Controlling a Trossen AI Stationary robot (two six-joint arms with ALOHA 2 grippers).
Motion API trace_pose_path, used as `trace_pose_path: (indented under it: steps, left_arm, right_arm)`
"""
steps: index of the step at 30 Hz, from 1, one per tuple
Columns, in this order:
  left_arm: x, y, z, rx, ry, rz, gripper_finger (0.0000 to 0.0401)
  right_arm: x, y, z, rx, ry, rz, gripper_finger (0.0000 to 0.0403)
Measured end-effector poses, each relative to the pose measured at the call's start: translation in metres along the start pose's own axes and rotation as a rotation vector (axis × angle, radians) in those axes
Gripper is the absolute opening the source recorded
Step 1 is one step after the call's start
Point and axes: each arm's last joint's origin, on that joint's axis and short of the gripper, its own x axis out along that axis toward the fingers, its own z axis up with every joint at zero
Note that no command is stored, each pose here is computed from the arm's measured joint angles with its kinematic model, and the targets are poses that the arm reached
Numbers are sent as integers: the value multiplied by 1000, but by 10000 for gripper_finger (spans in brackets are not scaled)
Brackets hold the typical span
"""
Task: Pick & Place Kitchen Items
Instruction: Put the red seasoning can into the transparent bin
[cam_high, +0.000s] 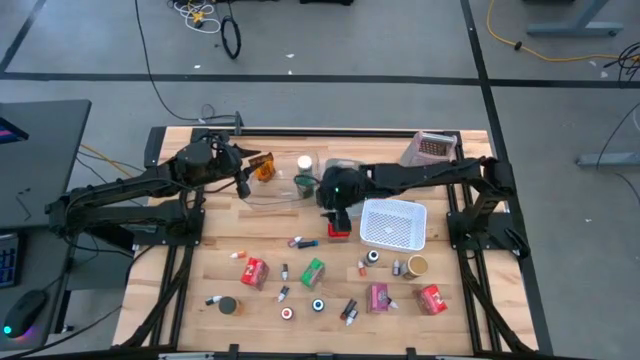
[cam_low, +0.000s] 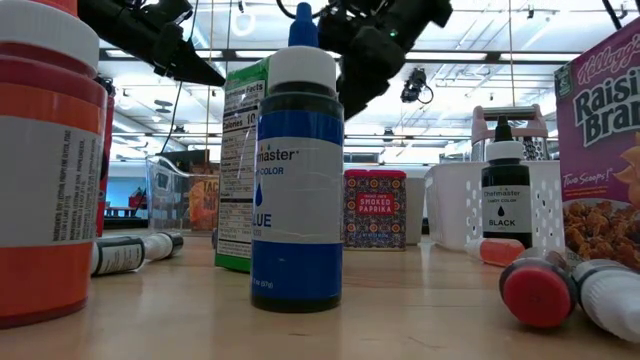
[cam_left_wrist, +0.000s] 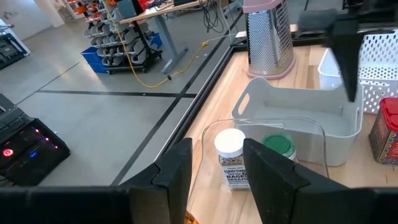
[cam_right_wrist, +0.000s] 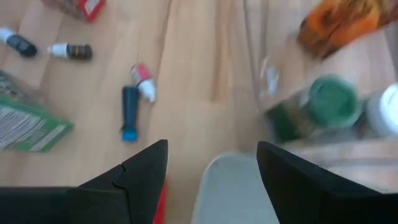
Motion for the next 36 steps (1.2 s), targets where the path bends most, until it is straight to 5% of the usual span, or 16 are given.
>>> trace_pose_path:
  steps: [12,29,36]
  left_arm:
    - [0,0,0,-1,0,0,153]
    - [0,0,0,3,-1,1,153]
    - [0,0,0,3,-1,1,153]
  right_arm:
    - [0,42,-1,101,64,12,271]
    - [26,47,-35,171,136,31,284]
    - [34,46,-47,146,150,-45,284]
